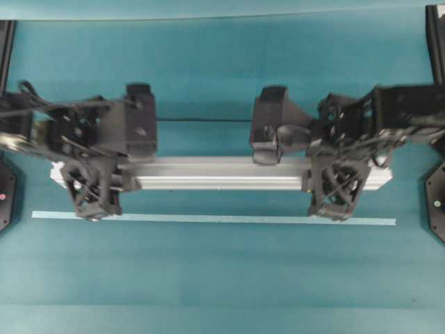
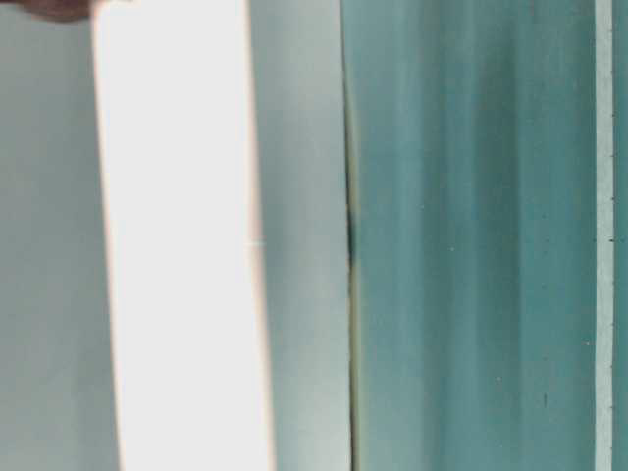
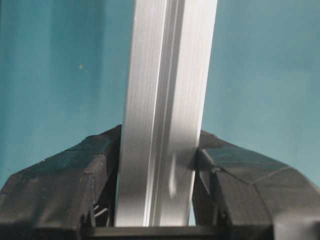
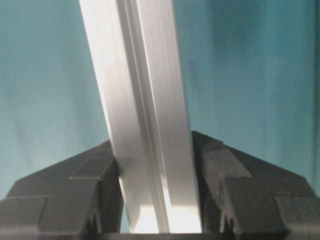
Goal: Lift the metal rail with both hands.
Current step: 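Lower the held rail back down onto the table with both grippers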
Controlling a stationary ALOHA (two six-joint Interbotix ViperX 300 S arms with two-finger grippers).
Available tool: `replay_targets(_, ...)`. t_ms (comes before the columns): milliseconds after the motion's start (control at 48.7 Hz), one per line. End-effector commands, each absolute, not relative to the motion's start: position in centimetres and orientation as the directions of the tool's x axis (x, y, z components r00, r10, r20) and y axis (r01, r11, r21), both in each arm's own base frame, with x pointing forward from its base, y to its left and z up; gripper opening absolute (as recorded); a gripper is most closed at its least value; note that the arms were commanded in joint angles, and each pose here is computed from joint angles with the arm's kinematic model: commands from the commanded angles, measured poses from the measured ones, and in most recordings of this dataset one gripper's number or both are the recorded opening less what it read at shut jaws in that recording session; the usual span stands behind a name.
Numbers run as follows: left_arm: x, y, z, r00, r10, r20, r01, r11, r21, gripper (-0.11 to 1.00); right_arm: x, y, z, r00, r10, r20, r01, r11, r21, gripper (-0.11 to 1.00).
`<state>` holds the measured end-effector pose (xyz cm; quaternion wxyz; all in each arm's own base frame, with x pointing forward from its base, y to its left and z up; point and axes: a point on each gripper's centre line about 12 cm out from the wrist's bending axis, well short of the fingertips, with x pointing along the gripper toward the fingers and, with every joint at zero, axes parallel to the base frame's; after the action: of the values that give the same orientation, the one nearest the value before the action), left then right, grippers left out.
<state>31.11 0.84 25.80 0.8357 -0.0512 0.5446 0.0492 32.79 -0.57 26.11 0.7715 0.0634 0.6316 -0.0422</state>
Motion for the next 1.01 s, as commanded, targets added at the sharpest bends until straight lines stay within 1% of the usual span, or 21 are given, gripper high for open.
replay_targets(0,31.3,1.2,24.7,0.389,0.032,-0.921,-0.149,0.988,-0.029,0.37,32.9,-0.8,24.7,0.226,0.014,-0.974,0.158,0.986,0.05,0.39)
replay_targets(103,31.6,1.2,22.4,0.358,0.03,-0.933,-0.152,0.988,-0.026,0.37,33.1,-0.8,22.9,0.244,0.012,-0.97,0.16,0.986,0.053,0.39)
replay_targets(246,32.1,1.2,20.0,0.339,0.029,-0.94,-0.153,0.988,-0.025,0.37,33.4,-0.5,20.5,0.227,0.014,-0.974,0.155,0.987,0.05,0.39)
replay_targets(369,32.0,1.1,17.4,0.281,0.026,-0.959,-0.153,0.988,-0.018,0.37,33.6,-0.5,18.5,0.21,0.013,-0.978,0.156,0.987,0.047,0.39)
replay_targets(451,32.0,0.9,16.1,0.259,0.024,-0.966,-0.147,0.989,-0.015,0.37,33.8,-0.4,17.3,0.213,0.014,-0.977,0.156,0.987,0.048,0.39)
replay_targets(492,32.1,0.8,15.6,0.258,0.022,-0.966,-0.142,0.99,-0.015,0.37,33.8,-0.3,16.8,0.218,0.014,-0.976,0.155,0.987,0.049,0.39)
replay_targets(657,32.6,0.7,14.6,0.296,0.021,-0.955,-0.139,0.99,-0.021,0.37,33.7,-0.2,15.5,0.23,0.016,-0.973,0.155,0.986,0.052,0.39)
replay_targets(759,32.5,0.8,14.0,0.293,0.022,-0.956,-0.141,0.99,-0.021,0.37,33.2,-0.2,14.7,0.23,0.015,-0.973,0.156,0.986,0.052,0.39)
replay_targets(903,31.9,0.8,12.9,0.262,0.021,-0.965,-0.142,0.99,-0.017,0.37,32.8,-0.1,13.8,0.237,0.016,-0.971,0.155,0.986,0.055,0.39)
replay_targets(985,31.5,0.8,12.3,0.259,0.02,-0.966,-0.142,0.99,-0.017,0.37,32.7,0.0,13.3,0.235,0.023,-0.972,0.159,0.985,0.062,0.39)
